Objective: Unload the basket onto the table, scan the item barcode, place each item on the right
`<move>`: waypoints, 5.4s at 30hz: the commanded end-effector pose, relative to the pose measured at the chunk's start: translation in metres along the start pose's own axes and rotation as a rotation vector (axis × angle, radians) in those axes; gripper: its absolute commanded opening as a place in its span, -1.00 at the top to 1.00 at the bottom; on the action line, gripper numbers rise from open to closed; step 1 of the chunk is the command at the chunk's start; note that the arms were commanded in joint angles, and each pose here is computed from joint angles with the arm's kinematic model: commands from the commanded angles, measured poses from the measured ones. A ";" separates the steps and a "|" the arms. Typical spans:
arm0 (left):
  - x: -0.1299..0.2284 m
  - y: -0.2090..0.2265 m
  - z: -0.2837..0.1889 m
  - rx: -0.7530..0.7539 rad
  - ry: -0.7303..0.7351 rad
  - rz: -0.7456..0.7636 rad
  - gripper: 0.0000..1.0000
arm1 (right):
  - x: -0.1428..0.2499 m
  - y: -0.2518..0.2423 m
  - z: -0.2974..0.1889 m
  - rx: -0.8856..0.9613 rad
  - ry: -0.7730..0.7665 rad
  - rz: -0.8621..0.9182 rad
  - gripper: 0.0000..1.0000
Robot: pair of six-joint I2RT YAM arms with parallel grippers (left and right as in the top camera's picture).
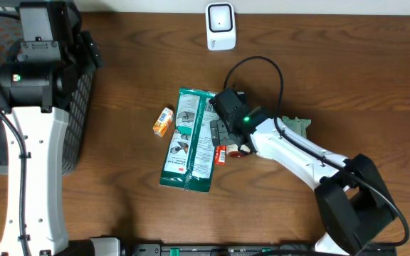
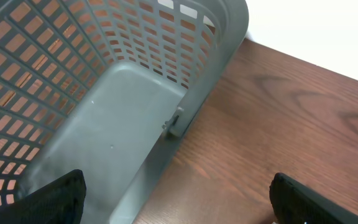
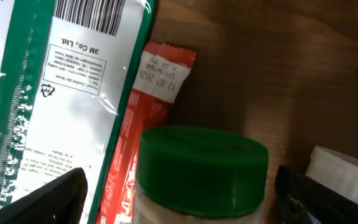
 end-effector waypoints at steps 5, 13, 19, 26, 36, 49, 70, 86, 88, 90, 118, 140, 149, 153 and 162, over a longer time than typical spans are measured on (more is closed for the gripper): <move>-0.004 0.003 -0.001 -0.014 -0.014 -0.007 -0.80 | 0.007 0.004 0.009 0.026 0.021 0.005 -0.80; -0.004 0.003 -0.001 -0.014 -0.014 -0.007 -0.80 | 0.009 0.006 0.011 0.025 0.027 0.016 -0.62; -0.004 0.003 -0.001 -0.014 -0.014 -0.007 -0.81 | 0.015 0.006 0.021 0.034 0.058 0.010 -0.54; -0.004 0.003 -0.001 -0.014 -0.014 -0.007 -0.81 | 0.007 0.006 0.016 0.028 0.034 0.017 -0.10; -0.004 0.003 -0.001 -0.014 -0.014 -0.006 -0.80 | -0.033 -0.004 -0.055 -0.005 -0.142 0.030 0.07; -0.004 0.003 -0.001 -0.014 -0.014 -0.006 -0.80 | -0.073 -0.042 -0.094 0.231 -0.404 0.120 0.14; -0.004 0.003 -0.001 -0.014 -0.014 -0.007 -0.81 | -0.092 -0.043 0.013 0.426 -0.483 0.114 0.19; -0.004 0.003 -0.001 -0.014 -0.014 -0.007 -0.81 | -0.079 -0.033 0.016 0.428 -0.420 0.046 -0.36; -0.004 0.003 -0.001 -0.014 -0.014 -0.007 -0.80 | -0.079 -0.032 0.011 0.413 -0.421 0.045 -0.39; -0.004 0.003 -0.001 -0.014 -0.014 -0.007 -0.80 | -0.082 -0.029 0.004 0.376 -0.431 0.046 -0.40; -0.004 0.003 -0.001 -0.014 -0.014 -0.007 -0.80 | -0.104 -0.132 -0.094 -0.228 0.078 0.302 -0.73; -0.004 0.003 -0.001 -0.014 -0.014 -0.007 -0.81 | -0.099 -0.077 0.060 -0.126 0.238 0.162 -0.75; -0.004 0.003 -0.001 -0.014 -0.014 -0.007 -0.80 | -0.095 -0.075 0.067 -0.124 0.255 0.157 -0.71; -0.004 0.003 -0.001 -0.014 -0.014 -0.007 -0.80 | -0.096 -0.074 0.067 -0.127 0.247 0.130 -0.70; -0.004 0.003 -0.001 -0.014 -0.014 -0.007 -0.80 | -0.093 -0.074 0.065 -0.128 0.264 0.131 -0.25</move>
Point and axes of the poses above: each gripper's point midway between its finger pads, its own z axis out along the fingers, its own y axis along the line the jaws close on, x = y × z, the point moved 3 cm from there along -z, back along the fingers, and after that the axes turned 15 degrees about -z, right-handed, at the moved point
